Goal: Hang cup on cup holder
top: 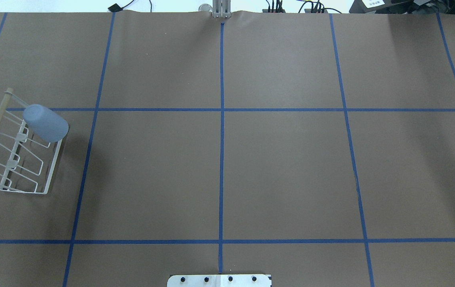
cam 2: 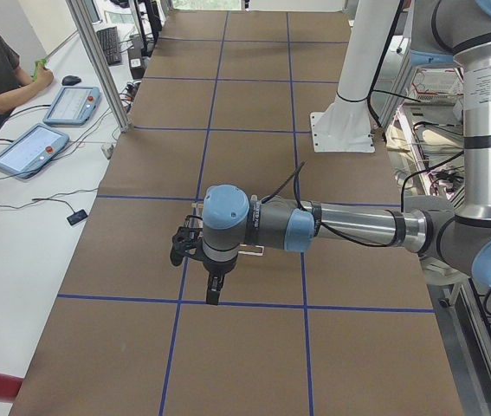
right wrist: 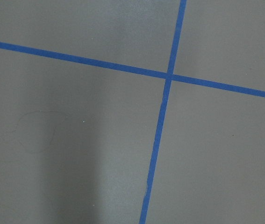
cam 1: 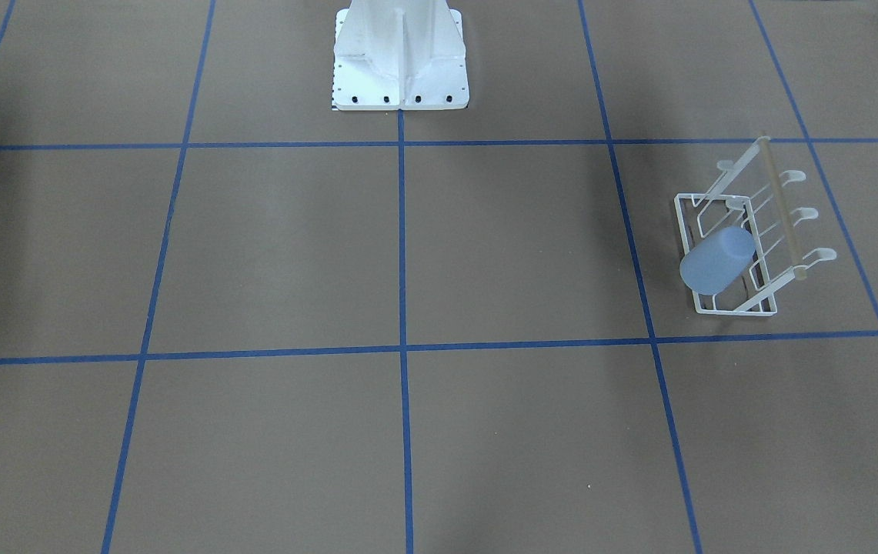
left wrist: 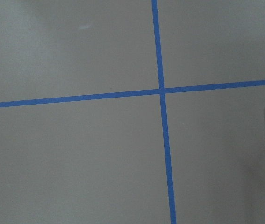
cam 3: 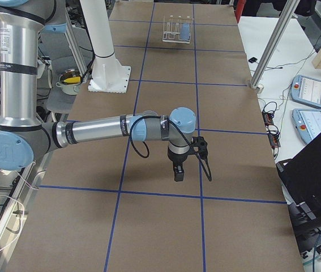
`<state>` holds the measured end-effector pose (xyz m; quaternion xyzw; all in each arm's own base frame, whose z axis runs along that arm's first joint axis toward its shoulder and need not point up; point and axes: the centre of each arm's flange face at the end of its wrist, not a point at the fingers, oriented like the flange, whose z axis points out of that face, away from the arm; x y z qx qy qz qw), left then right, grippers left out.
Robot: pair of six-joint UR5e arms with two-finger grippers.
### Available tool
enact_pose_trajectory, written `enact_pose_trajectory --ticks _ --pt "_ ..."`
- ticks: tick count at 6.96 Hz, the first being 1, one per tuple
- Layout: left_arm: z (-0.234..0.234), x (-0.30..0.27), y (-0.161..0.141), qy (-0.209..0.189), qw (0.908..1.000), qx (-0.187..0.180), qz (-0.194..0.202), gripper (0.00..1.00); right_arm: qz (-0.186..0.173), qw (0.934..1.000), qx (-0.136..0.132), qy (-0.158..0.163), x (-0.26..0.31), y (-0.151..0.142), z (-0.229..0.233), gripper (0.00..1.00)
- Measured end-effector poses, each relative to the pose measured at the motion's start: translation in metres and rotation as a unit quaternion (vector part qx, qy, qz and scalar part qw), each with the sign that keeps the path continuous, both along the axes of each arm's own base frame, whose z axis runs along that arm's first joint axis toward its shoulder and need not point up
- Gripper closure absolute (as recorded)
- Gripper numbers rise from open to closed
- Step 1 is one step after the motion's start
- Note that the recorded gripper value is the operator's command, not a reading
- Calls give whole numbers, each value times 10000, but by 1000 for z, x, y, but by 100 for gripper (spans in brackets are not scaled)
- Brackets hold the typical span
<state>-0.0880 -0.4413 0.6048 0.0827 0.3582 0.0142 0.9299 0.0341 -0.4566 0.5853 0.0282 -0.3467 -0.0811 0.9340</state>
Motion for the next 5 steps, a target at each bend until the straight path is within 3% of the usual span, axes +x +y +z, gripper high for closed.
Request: enact_pose_trajectory --ticks 5 --pt "1 0 1 -9 10000 2 13 2 0 10000 14 -1 0 0 -1 0"
